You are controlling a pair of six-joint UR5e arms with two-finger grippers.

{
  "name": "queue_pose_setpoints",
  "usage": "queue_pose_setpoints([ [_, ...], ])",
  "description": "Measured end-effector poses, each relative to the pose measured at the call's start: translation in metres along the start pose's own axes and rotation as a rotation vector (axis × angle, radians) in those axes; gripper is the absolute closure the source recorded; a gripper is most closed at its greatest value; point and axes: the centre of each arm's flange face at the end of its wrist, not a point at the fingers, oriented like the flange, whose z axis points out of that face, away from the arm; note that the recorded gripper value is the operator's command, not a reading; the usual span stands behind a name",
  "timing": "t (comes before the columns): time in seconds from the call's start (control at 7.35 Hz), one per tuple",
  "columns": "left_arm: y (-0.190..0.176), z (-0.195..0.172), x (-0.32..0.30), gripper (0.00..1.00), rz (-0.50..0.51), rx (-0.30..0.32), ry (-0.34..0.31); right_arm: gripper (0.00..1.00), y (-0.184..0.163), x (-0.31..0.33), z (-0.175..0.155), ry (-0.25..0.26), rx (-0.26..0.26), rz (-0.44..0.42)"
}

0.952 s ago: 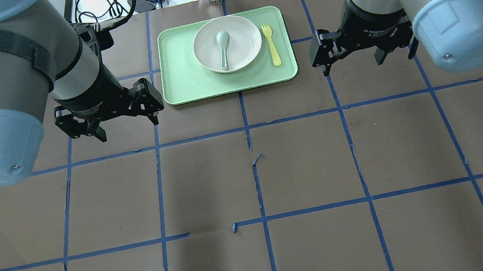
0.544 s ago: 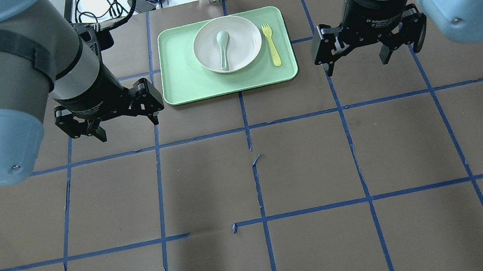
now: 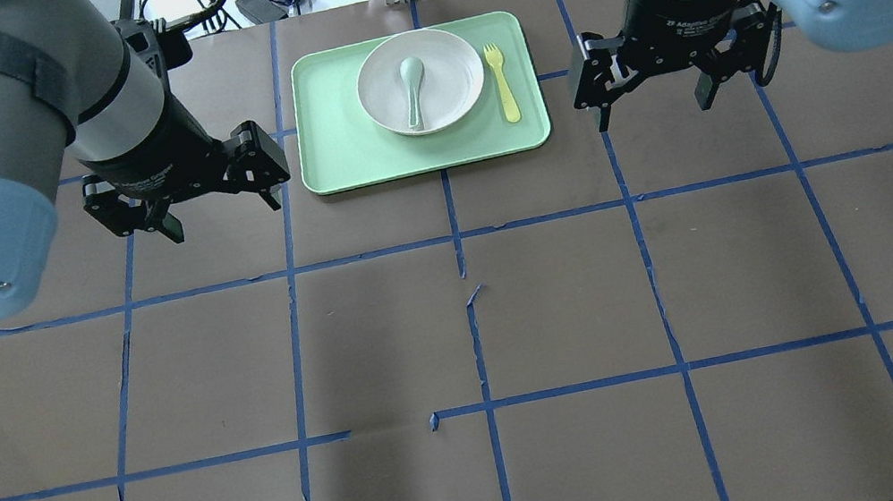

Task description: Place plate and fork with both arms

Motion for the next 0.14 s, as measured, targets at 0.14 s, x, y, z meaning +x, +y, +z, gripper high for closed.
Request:
queue_pose_setpoints([
  [0.14, -0.0007, -0.0008, -0.0008, 0.0, -0.002, 0.0, -0.002, 0.0, -0.0004, -0.0003, 0.0002, 0.0, 0.001, 0.001],
])
